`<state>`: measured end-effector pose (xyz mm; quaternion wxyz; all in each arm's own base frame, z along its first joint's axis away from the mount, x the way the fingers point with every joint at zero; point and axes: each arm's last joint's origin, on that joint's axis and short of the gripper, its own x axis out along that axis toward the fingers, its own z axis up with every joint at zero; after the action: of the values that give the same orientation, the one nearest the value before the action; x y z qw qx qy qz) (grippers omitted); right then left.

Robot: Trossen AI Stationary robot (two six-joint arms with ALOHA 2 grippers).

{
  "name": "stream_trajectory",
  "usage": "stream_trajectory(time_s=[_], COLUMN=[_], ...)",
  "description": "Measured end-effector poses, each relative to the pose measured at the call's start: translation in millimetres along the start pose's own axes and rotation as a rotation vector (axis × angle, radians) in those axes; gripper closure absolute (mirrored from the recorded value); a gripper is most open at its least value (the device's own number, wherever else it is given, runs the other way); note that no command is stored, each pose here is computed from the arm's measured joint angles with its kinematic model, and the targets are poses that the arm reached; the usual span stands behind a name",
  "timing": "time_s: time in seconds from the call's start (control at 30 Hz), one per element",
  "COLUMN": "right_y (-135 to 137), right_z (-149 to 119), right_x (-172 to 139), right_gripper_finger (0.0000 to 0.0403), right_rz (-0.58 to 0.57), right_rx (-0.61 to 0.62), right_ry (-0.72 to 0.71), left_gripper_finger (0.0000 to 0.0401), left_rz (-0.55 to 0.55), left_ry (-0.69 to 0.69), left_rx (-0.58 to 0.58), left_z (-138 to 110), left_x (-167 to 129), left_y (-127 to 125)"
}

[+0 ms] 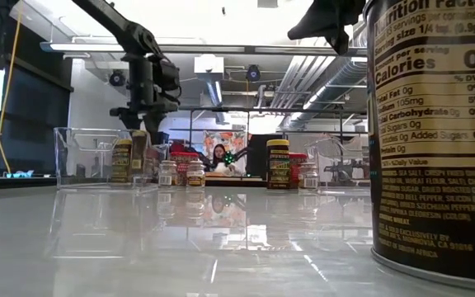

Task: Sort spices by type
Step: Put the yellow seasoning bottle into the top left transparent bin

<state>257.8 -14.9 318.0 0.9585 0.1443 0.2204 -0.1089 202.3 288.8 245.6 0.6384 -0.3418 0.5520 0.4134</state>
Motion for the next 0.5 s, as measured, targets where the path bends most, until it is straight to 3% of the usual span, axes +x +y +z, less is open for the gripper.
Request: stream_trajectory(time_s=[0.23, 0.5], right_y=[0.1, 0.0], right_z=[0.0, 0.0], right_x=[0.0, 0.0], right_gripper_finger=[0.0403, 0.0403], right_rz=[0.000, 0.000], right_rx=[0.001, 0.000], right_ry=[0.000, 0.000], left_gripper_finger=[0.0203, 0.0116], left_rz=[0.009, 0.014], left_ry=[-0.018, -0.022], left_rx=[-0.018, -0.037], left_z=[5.1, 5.2], left_x=[7.1, 6.7], left_y=[-1.1, -0.9])
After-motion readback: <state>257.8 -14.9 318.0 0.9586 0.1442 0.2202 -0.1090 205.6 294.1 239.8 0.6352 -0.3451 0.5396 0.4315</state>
